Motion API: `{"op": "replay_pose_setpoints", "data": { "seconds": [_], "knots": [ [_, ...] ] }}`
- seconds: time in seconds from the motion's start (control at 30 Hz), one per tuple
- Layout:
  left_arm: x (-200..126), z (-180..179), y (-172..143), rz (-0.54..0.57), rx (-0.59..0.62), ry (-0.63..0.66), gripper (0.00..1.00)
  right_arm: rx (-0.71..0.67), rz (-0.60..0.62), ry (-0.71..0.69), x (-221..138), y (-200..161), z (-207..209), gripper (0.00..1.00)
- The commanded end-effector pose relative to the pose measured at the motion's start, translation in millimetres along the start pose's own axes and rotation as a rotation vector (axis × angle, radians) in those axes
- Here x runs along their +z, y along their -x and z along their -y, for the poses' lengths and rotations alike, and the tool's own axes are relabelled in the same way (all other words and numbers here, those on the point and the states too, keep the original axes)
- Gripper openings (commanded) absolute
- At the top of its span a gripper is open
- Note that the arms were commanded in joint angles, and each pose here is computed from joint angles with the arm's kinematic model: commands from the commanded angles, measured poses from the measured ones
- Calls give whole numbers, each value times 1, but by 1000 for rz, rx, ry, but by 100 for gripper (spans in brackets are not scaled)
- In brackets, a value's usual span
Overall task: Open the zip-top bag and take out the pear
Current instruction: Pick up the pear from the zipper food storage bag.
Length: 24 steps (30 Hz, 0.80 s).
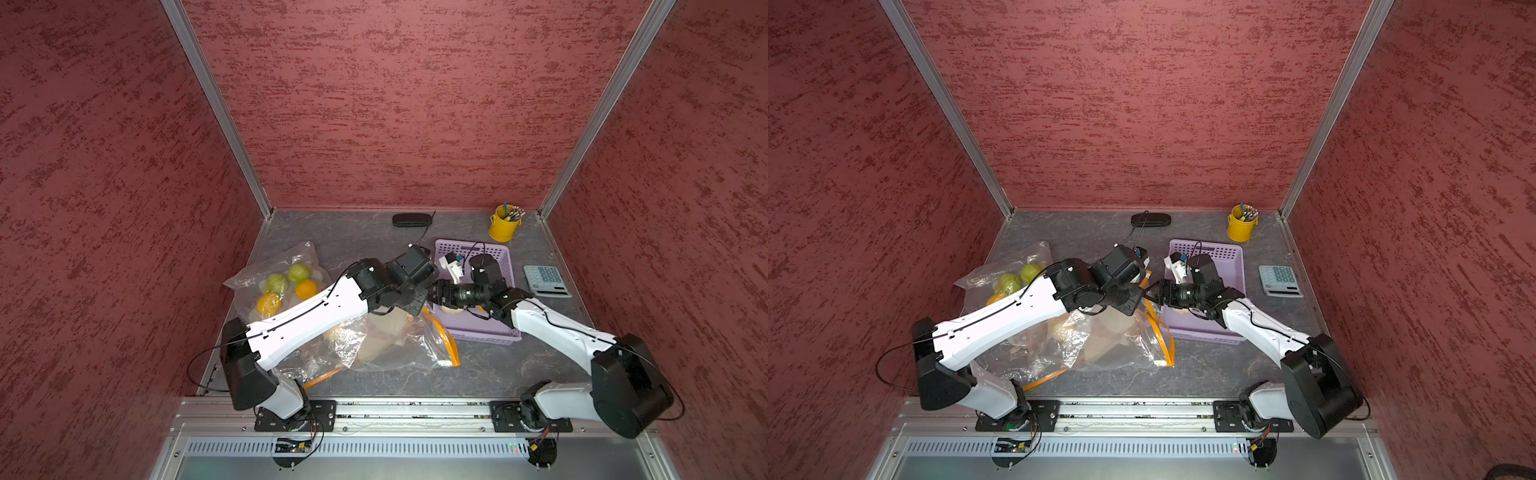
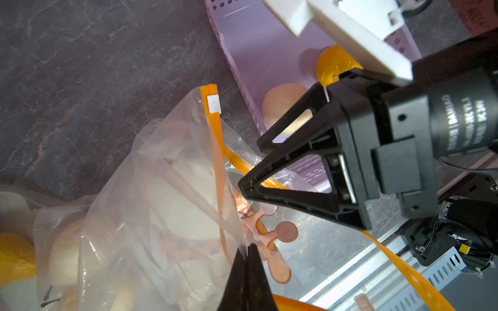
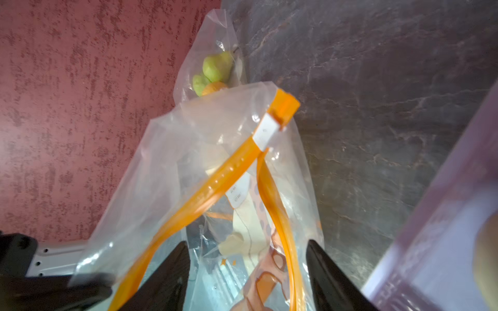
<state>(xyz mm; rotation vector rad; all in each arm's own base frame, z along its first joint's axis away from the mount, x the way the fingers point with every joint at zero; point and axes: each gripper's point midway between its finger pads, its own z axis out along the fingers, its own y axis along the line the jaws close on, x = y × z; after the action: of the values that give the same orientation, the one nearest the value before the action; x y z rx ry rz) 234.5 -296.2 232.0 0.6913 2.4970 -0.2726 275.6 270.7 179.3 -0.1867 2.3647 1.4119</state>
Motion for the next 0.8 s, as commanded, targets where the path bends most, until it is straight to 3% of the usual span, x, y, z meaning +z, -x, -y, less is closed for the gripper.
{"op": "replay_pose_setpoints", "data": {
  "seconds": [0.0, 0.07, 0.27, 0.6, 0.77],
  "knots": [
    [-10, -7, 15, 97, -32, 34, 0, -29, 29, 31, -11, 8, -24, 51],
    [-14, -12, 18, 128, -41, 53, 0, -3, 18, 47, -14, 6, -28, 39],
    [-22, -15, 28, 189, -56, 61, 0, 49, -10, 96, -14, -14, -30, 16],
    [-31, -1, 39, 253, -63, -4, 0, 24, -193, 199, 49, -54, -61, 11],
    [-50, 3, 52, 343, -81, -35, 0, 69, -221, 179, 83, -63, -50, 10]
  ]
}}
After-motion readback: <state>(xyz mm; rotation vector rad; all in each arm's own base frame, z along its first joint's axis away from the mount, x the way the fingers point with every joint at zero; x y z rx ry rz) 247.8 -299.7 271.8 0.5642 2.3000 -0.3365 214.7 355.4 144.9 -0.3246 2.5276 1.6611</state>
